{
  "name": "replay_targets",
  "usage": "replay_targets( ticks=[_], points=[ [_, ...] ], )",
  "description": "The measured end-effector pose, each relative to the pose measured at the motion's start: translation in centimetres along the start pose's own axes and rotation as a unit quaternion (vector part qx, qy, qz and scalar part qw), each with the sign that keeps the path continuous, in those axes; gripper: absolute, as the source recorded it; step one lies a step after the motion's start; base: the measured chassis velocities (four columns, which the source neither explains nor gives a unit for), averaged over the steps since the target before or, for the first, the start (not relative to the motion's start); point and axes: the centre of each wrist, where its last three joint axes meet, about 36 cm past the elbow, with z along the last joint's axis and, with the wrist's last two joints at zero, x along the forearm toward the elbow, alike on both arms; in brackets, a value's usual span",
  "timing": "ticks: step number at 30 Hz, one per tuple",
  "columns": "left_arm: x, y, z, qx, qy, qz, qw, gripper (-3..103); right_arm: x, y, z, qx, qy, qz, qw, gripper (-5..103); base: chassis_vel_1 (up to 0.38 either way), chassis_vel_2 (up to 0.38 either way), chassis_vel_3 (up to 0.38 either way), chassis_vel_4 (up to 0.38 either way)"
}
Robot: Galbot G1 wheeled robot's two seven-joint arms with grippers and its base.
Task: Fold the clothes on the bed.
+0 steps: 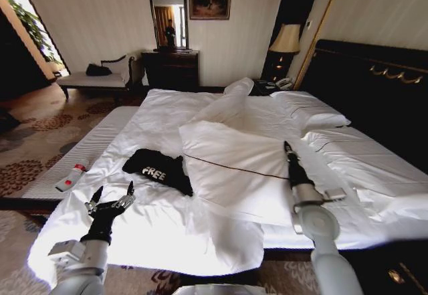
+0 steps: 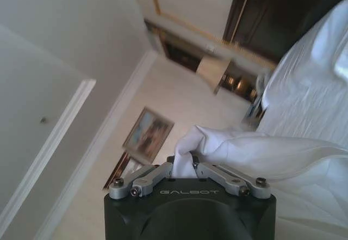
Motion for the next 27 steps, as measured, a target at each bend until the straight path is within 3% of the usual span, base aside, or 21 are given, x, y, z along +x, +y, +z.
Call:
replay_targets(
  ticks=[4,8,11,18,27],
  points=[
    [-0.2,-0.1,-0.1,0.006,-0.003,0.005,1.0,100,2.6,0.0,-2.1,0.018,-0.043,0.024,0.999,2,0.0,0.0,0.0,0.0],
    [-0.6,-0.2,-0.4,0.016,-0.012,0.013,0.9997,100,5.3,-1.1,-3.9,0.081,-0.085,0.056,0.992,2,0.0,0.0,0.0,0.0],
    [-1.0,-0.3,-0.5,0.02,-0.019,0.019,0.9994,100,6.2,-1.5,-5.4,0.101,-0.104,0.073,0.987,2,0.0,0.0,0.0,0.0],
    [-1.8,-0.8,-1.0,0.03,-0.035,0.04,0.9981,100,7.2,-1.8,-9.0,0.127,-0.168,0.128,0.969,2,0.0,0.0,0.0,0.0],
    [-2.8,-0.8,-1.9,0.034,-0.049,0.072,0.9957,100,9.7,-1.5,-9.1,0.142,-0.205,0.214,0.944,2,0.0,0.0,0.0,0.0]
  ],
)
